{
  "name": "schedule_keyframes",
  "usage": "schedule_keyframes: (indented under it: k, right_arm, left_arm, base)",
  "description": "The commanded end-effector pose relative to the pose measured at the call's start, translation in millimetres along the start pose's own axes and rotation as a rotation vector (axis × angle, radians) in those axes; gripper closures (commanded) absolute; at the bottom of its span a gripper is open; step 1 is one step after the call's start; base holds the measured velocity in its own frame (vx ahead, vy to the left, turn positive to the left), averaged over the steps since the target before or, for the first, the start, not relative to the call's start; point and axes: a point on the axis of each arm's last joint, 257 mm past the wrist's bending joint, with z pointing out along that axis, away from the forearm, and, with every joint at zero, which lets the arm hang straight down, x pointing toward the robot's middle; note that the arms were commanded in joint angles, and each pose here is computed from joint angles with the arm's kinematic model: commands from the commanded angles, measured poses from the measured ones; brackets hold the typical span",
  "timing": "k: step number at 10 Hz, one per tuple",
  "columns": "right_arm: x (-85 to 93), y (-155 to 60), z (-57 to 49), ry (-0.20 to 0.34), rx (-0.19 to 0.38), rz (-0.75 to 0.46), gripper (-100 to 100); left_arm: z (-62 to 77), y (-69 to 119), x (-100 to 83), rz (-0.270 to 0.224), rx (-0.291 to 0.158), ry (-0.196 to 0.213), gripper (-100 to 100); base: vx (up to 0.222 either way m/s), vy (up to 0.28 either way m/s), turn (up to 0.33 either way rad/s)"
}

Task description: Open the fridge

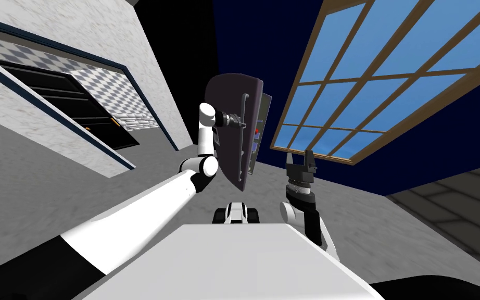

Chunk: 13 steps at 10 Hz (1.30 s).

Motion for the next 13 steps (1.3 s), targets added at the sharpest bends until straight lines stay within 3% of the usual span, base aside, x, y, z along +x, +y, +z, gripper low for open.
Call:
schedule_keyframes:
  k: [1,4,5,10,11,13]
  right_arm:
    - [0.0,0,0.0,0.0,0.0,0.0,0]
    - [0.0,0,0.0,0.0,0.0,0.0,0]
    - [0.0,0,0.0,0.0,0.0,0.0,0]
    - [-0.1,0,0.0,0.0,0.0,0.0,0]
    - [-0.1,0,0.0,0.0,0.0,0.0,0]
    - [0.0,0,0.0,0.0,0.0,0.0,0]
  left_arm:
    - [-0.6,14.5,10.5,0.006,-0.048,0.03,100]
    - [-5.9,39.4,29.7,0.016,-0.135,0.096,100]
    - [-5.9,39.4,29.7,0.016,-0.135,0.096,100]
    - [-21.8,79.8,60.3,0.053,-0.276,0.212,100]
    - [-18.5,79.8,53.9,0.039,-0.272,0.195,100]
    - [-31.3,94.0,59.7,0.04,-0.342,0.235,100]
  base:
    - [-0.04,0.24,-0.043]
    - [-0.022,0.266,-0.011]
    - [-0.051,0.245,-0.017]
    - [-0.045,0.34,-0.01]
    - [-0.028,0.175,-0.017]
    - [0.022,0.2,-0.044]
